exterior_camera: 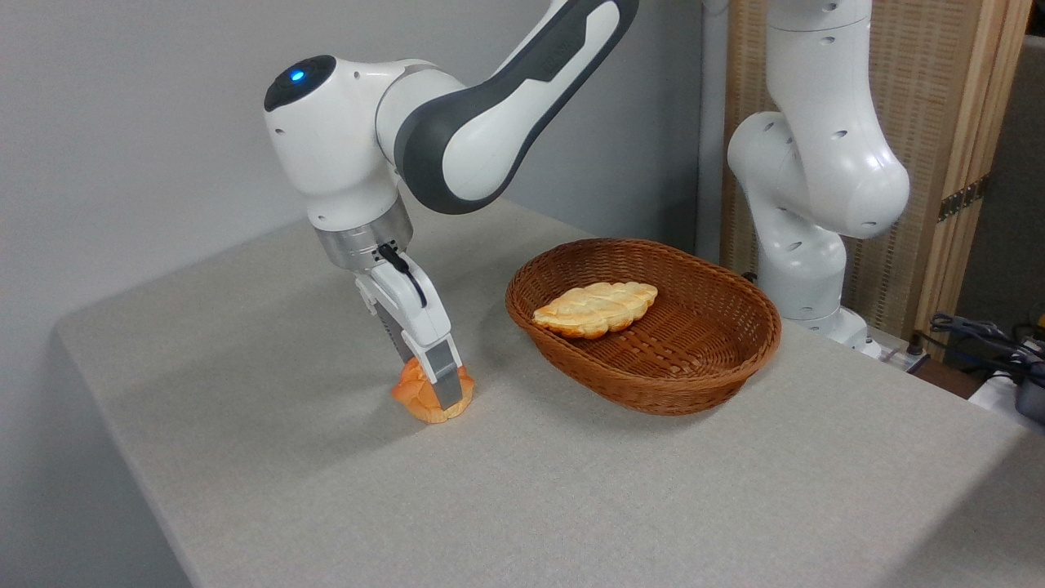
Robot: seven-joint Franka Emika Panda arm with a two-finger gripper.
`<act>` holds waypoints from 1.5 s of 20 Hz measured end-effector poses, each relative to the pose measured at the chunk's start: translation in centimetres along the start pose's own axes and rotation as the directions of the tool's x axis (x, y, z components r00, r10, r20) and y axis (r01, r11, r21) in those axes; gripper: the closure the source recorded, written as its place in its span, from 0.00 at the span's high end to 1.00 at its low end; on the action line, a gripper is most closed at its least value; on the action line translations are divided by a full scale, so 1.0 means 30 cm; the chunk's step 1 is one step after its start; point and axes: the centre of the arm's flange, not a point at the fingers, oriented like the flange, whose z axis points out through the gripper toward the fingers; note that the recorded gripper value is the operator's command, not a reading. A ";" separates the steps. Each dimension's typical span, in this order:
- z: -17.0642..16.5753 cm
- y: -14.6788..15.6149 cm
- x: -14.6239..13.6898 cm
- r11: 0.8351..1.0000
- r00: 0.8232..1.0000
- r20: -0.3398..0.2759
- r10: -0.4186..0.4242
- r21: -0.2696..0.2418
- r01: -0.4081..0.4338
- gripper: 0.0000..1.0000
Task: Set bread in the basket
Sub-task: 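Close the gripper on the orange bread roll, then lift the held roll and carry it toward the woven basket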
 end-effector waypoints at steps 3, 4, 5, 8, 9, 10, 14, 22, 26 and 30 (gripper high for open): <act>-0.001 0.000 0.001 1.000 1.000 -0.001 0.002 0.001 -0.002 0.67; -0.001 0.001 0.001 1.000 1.000 -0.001 0.003 0.001 -0.003 0.57; -0.002 0.001 0.001 1.000 1.000 -0.001 0.004 0.001 -0.004 0.54; -0.003 0.001 0.002 1.000 1.000 -0.001 0.005 0.001 -0.005 0.54; -0.005 0.001 0.002 1.000 1.000 -0.002 0.005 0.002 -0.005 0.54; -0.006 0.001 0.003 1.000 1.000 -0.003 0.008 0.002 -0.008 0.54; -0.006 0.001 0.003 1.000 1.000 -0.003 0.018 0.002 -0.018 0.54; -0.013 -0.001 -0.001 1.000 1.000 -0.006 0.016 0.005 -0.015 0.54; -0.015 -0.001 -0.003 1.000 1.000 -0.005 0.015 0.004 -0.015 0.54; -0.045 0.001 -0.010 1.000 1.000 -0.018 0.014 0.014 -0.014 0.54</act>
